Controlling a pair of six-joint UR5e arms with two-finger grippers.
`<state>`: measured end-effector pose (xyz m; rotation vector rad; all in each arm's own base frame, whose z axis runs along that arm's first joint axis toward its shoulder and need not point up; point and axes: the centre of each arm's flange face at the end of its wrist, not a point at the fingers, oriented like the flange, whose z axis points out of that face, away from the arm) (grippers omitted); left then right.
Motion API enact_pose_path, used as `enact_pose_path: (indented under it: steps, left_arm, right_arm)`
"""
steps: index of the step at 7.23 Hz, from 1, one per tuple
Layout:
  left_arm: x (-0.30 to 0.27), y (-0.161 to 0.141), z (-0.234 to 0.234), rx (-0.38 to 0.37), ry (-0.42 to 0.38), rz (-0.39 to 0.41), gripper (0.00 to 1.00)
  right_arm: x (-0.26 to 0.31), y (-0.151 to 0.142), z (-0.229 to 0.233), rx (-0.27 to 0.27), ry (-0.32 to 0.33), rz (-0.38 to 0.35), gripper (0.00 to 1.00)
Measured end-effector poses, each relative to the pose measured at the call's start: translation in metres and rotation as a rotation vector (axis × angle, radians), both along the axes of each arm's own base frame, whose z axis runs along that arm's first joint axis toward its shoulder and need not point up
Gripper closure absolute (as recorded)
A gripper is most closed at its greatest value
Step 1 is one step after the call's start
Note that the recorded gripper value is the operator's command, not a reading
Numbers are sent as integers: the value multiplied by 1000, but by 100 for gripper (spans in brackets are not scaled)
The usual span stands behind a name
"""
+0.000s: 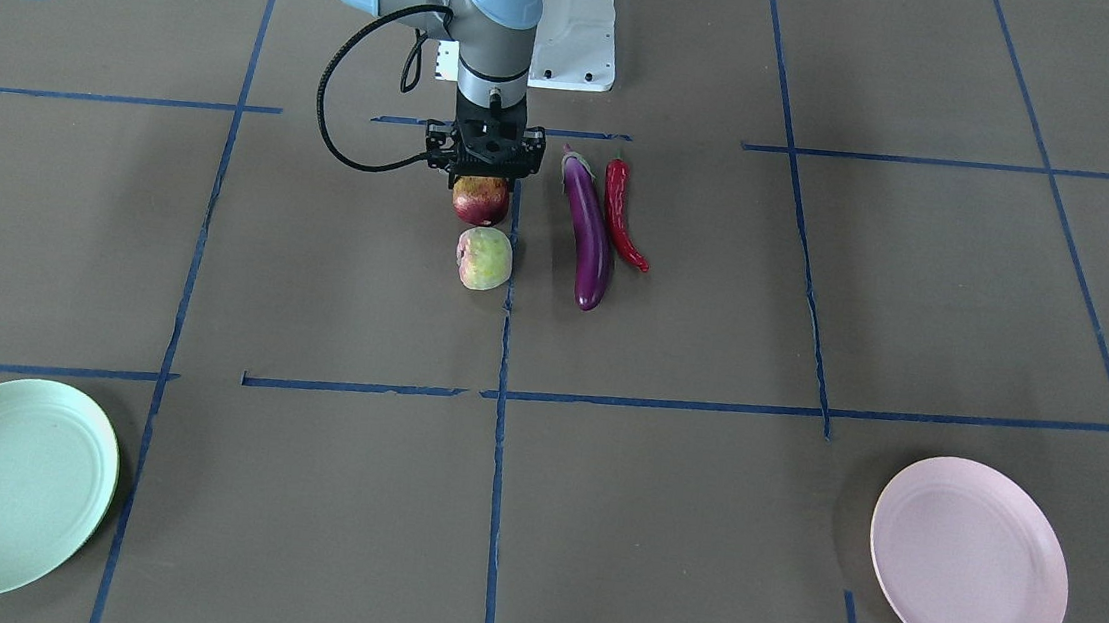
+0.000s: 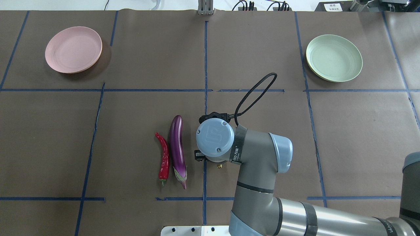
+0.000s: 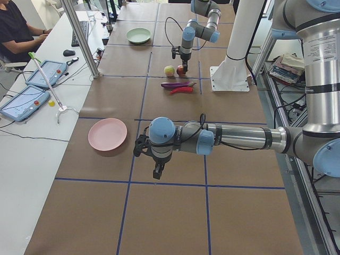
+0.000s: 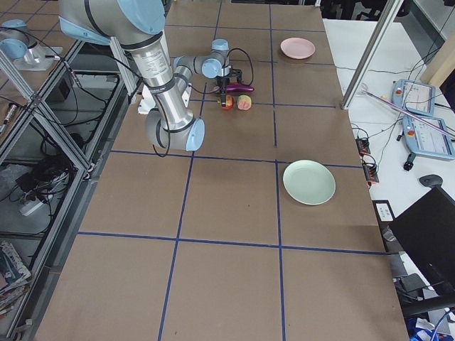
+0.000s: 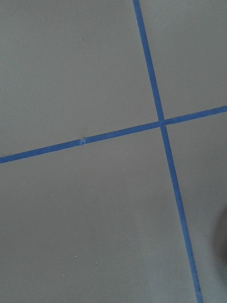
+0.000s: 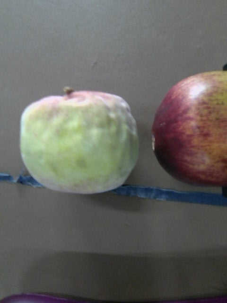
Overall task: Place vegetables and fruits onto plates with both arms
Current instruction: 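Carry the red apple with the right gripper to the green plate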
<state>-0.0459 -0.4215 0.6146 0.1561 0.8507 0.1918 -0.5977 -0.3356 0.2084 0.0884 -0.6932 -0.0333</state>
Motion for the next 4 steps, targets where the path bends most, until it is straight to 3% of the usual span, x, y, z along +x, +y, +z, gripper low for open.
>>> enact_pose_path:
  steps: [2, 4]
  left_arm:
    - [0, 0, -1, -1, 1, -2, 0]
    - [0, 0, -1, -4, 1, -5, 0]
  right_arm:
    - [65, -19, 19, -7, -23, 39, 100]
    - [143, -45, 67, 33, 15, 26, 100]
